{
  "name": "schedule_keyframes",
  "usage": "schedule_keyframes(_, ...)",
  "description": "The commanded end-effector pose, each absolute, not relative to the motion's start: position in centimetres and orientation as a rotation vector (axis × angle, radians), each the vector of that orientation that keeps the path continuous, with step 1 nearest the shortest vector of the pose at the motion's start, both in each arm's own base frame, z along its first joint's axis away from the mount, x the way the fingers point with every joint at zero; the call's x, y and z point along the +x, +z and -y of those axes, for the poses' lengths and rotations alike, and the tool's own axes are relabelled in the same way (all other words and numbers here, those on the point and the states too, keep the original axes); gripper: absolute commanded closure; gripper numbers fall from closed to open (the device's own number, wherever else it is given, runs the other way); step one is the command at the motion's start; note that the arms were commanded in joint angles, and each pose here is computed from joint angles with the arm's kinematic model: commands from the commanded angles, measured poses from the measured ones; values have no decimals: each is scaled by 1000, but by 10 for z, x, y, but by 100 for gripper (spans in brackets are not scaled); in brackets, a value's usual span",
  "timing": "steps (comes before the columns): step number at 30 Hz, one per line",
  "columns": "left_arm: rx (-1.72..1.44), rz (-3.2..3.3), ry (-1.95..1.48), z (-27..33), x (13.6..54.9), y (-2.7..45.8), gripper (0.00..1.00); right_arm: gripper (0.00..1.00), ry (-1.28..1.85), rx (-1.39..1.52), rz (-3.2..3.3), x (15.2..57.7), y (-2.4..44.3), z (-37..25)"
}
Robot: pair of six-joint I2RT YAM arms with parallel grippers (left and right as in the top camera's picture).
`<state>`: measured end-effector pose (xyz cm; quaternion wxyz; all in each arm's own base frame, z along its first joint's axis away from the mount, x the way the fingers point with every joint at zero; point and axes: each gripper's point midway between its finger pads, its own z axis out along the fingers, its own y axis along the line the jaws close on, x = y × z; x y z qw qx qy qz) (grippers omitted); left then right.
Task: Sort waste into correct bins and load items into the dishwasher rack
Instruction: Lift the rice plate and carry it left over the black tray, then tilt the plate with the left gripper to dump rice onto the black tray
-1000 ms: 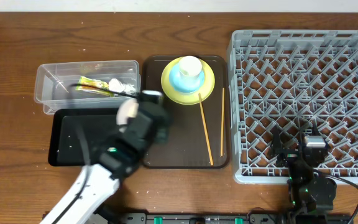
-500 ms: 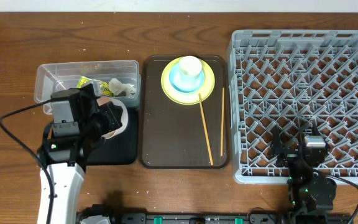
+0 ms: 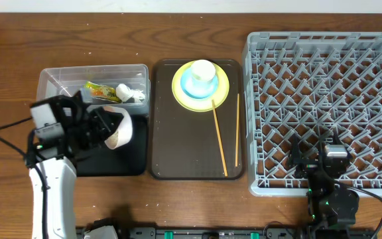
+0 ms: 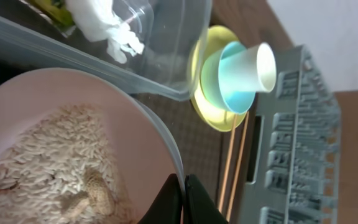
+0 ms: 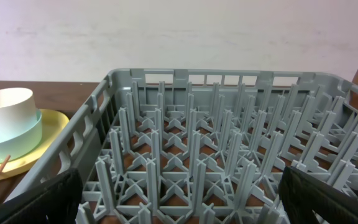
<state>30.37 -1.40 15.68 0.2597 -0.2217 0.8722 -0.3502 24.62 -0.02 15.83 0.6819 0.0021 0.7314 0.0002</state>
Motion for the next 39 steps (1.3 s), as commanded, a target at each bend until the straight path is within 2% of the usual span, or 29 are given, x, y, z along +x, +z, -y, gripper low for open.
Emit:
schedule_keyframes(1,-604,-2307,-1085,12,304,163,95,1,9,1,-1647,246,156,-1)
schedule_keyframes(10,-677,-2075,-1359,-19,303,159,94,1,9,1,-1647,246,156,-2)
schedule_keyframes(18,-723,-1897,-1456,-50,292,143,94,1,9,1,-1647,246,156,-2)
schedule_keyframes(39,-767,-1782,-1687,-45,282,159,94,1,9,1,-1647,246,156,-2)
